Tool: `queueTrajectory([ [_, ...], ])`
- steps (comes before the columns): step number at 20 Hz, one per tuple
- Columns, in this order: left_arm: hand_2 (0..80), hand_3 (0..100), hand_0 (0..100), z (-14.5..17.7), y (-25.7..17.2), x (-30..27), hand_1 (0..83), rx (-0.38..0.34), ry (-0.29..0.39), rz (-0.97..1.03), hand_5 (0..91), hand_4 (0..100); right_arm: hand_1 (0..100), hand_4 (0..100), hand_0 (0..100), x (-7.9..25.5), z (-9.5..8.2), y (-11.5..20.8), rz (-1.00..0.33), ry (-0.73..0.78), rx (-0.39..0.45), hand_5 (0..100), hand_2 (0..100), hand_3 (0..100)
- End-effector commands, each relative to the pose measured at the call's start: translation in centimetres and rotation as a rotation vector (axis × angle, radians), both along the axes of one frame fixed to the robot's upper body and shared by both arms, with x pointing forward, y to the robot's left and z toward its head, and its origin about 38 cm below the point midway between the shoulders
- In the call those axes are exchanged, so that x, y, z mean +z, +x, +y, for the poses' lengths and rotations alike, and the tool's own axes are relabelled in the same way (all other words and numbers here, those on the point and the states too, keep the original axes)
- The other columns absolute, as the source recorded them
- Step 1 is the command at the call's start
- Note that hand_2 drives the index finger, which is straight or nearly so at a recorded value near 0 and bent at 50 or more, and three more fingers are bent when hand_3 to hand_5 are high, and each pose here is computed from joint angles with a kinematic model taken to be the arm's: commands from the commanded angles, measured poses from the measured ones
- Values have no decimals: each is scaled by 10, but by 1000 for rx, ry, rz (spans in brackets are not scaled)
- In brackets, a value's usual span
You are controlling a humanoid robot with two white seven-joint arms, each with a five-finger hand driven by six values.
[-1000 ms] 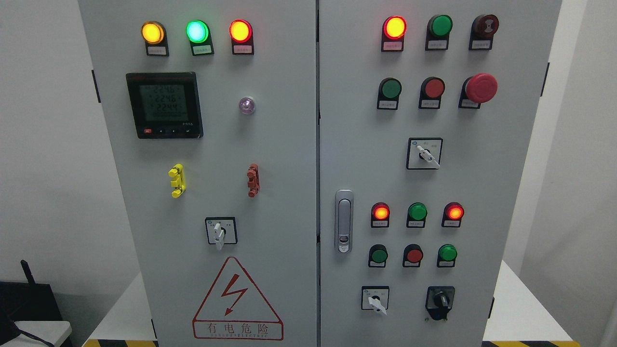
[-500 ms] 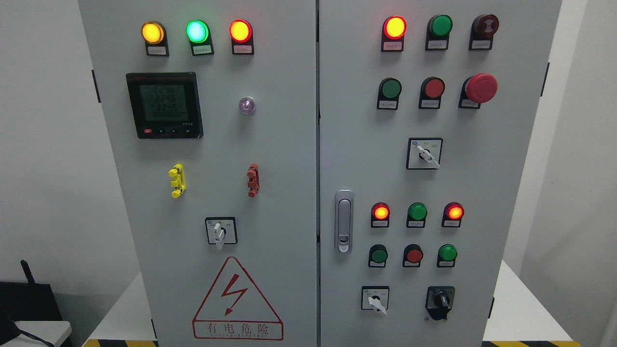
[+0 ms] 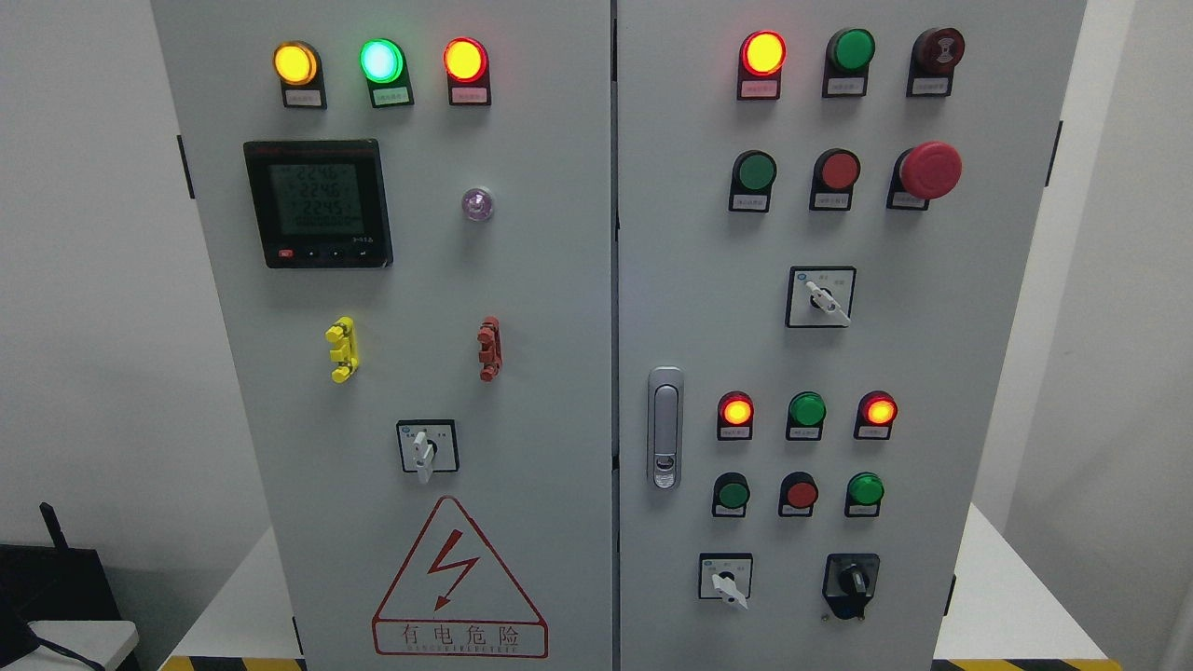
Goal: Turn on light switch 1
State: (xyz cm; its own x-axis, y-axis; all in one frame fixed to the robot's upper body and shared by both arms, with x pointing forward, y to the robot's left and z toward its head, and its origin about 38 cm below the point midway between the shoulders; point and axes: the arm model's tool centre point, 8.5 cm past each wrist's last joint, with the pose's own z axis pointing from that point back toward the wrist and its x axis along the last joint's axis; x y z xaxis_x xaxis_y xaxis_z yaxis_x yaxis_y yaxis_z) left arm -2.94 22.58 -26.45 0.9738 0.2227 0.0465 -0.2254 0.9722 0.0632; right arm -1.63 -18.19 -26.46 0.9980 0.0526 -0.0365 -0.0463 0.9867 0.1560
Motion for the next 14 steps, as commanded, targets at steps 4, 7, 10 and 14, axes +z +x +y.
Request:
queueTrajectory([
  [4,0,0,395,14,6,1,0,29,50,-76,0,1,389,0,120,0,0,0,0,1,-17,0,0,0],
  [7,0,0,393,26,10,3,0,80,93,-108,0,1,389,0,120,0,0,0,0,1,-17,0,0,0],
  [10,0,0,392,40,10,6,0,117,129,-140,0,16,389,0,120,0,0,0,0,1,-17,0,0,0],
  [14,0,0,392,73,20,17,0,177,216,-255,0,62,389,0,120,0,0,0,0,1,-18,0,0,0],
])
